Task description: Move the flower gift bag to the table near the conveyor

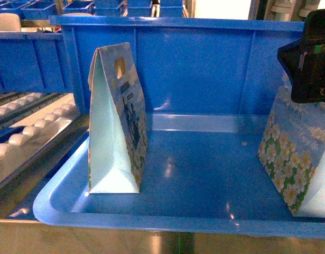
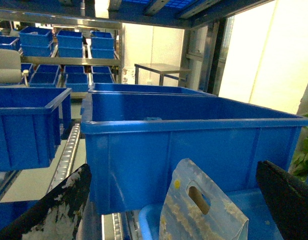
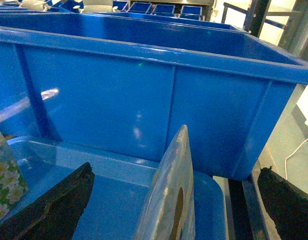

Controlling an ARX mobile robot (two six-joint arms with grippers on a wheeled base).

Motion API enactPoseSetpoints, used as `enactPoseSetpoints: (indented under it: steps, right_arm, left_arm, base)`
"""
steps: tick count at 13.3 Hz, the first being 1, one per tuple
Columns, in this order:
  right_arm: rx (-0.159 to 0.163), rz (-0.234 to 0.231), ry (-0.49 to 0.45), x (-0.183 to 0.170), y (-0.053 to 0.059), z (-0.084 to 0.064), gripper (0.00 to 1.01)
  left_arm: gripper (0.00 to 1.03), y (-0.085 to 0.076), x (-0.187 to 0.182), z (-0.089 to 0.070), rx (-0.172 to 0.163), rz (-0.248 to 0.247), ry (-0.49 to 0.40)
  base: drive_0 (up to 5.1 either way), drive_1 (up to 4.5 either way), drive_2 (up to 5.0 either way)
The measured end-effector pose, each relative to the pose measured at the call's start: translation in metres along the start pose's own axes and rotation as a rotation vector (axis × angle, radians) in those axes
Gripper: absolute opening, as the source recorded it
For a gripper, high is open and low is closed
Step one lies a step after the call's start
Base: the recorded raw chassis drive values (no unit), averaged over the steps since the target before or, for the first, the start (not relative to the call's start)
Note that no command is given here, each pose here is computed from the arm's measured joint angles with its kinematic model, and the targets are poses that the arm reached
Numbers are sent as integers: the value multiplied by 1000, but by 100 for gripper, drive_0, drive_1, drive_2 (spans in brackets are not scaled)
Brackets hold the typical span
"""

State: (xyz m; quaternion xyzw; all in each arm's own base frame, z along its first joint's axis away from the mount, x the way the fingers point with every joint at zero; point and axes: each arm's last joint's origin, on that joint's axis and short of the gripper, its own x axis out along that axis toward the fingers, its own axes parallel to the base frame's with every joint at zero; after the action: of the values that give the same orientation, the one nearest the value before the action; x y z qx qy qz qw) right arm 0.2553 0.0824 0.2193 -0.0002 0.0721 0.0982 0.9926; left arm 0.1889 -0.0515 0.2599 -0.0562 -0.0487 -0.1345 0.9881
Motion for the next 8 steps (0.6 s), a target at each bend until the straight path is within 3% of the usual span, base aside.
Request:
enactPoseSetpoints:
  steps: [2, 3, 4, 8]
  right_arm:
    - [4, -18, 17, 3, -2, -4, 98]
    - [4, -18, 16, 4, -2, -6, 79]
    - [5, -18, 17, 4, -2, -7, 66]
    - [4, -21, 17, 3, -2, -8, 32]
  left_arm:
    - [98, 0, 0, 0, 0, -1, 1]
    - [98, 0, 0, 0, 0, 0, 0]
    - [98, 0, 0, 0, 0, 0, 0]
    - [98, 0, 0, 0, 0, 0, 1]
  base:
    - [0, 0, 0]
    - [0, 0, 0]
    - [0, 0, 0]
    - [0, 0, 0]
